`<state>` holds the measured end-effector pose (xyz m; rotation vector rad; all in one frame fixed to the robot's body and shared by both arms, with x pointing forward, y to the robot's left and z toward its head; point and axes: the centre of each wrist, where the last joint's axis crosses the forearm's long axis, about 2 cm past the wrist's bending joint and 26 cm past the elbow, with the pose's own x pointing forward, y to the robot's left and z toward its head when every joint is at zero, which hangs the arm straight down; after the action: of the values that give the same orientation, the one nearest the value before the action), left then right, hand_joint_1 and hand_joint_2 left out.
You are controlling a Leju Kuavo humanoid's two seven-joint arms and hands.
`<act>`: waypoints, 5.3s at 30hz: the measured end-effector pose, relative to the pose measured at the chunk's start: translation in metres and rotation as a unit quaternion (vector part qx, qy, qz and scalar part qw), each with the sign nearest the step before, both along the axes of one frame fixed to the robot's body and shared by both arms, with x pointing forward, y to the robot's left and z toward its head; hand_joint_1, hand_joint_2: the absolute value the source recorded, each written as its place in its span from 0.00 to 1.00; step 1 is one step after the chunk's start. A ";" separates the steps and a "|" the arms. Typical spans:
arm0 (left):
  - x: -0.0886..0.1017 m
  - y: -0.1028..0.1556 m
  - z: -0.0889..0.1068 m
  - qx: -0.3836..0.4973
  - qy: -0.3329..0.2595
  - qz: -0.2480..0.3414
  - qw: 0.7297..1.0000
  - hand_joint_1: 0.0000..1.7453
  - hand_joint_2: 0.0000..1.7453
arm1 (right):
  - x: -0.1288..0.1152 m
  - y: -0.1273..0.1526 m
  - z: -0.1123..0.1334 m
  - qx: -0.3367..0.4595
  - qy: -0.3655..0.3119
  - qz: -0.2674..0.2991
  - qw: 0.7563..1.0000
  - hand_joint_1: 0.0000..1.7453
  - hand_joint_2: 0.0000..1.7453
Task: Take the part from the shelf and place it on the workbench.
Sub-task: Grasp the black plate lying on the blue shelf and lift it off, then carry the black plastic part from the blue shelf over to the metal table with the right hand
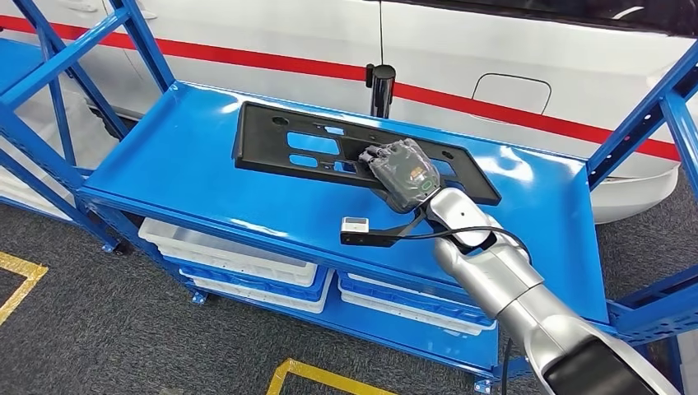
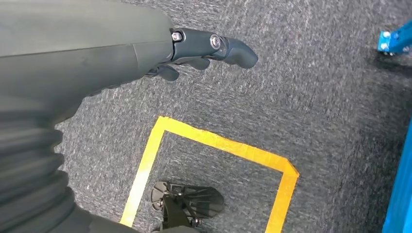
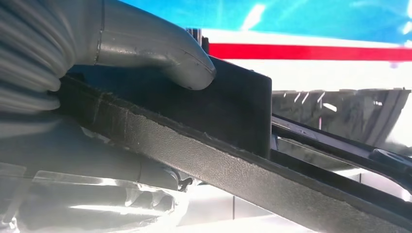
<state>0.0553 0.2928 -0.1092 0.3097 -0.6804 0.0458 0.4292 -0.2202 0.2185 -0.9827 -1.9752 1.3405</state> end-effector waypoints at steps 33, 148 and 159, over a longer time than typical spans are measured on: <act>-0.001 -0.005 0.000 -0.025 0.028 -0.028 0.999 0.00 1.00 | -0.001 -0.005 0.004 -0.007 0.005 -0.010 1.000 1.00 1.00; 0.018 -0.009 0.002 -0.042 0.024 -0.041 0.998 0.00 1.00 | -0.009 0.006 0.007 0.011 -0.022 0.025 0.999 1.00 1.00; 0.016 -0.005 0.002 -0.041 0.027 -0.044 0.998 0.00 1.00 | -0.015 0.016 0.004 -0.021 -0.014 0.030 0.999 1.00 1.00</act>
<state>0.0713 0.2880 -0.1072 0.2004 -0.6370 -0.0189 0.4142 -0.2045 0.2221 -0.9742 -2.0186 1.4143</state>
